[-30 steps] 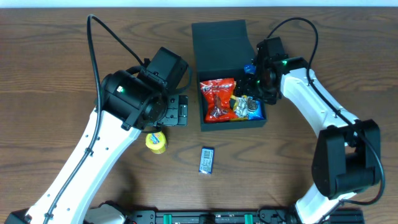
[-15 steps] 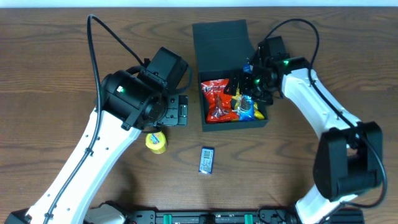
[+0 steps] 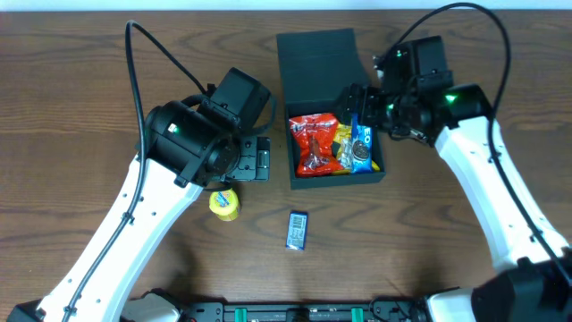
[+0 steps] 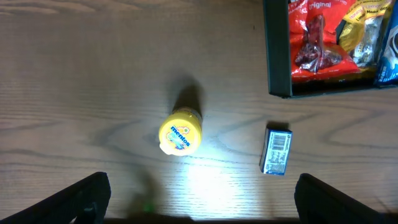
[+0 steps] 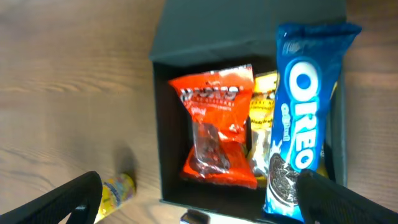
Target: Pack container
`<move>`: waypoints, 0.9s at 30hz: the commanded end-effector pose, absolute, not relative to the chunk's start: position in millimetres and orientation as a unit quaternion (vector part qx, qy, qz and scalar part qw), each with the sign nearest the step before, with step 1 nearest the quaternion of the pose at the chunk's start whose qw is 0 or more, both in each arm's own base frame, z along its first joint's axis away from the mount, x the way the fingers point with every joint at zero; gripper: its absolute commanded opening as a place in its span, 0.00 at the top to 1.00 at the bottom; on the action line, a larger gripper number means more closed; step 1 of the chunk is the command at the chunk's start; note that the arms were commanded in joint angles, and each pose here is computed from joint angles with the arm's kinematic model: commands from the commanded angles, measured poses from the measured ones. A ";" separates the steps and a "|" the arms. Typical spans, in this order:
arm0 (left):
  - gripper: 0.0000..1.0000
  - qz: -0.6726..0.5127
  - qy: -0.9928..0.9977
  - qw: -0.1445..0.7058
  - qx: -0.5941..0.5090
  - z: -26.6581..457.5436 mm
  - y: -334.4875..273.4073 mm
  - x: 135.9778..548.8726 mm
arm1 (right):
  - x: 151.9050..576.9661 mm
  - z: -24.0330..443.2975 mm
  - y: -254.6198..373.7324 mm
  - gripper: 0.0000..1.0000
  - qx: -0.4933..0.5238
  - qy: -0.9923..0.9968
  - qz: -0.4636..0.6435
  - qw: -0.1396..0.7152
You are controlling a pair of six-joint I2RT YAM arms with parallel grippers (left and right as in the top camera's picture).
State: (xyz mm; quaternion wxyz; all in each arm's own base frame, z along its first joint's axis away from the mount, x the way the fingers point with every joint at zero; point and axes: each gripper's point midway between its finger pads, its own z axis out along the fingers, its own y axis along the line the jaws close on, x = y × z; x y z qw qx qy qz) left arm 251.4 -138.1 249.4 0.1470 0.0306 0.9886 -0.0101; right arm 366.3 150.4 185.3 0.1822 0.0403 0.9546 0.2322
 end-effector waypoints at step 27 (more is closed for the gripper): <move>0.05 -0.017 0.987 0.156 0.037 256.5 -138.3 250.8 | 320.6 82.0 160.7 0.01 -0.025 0.996 0.088 0.021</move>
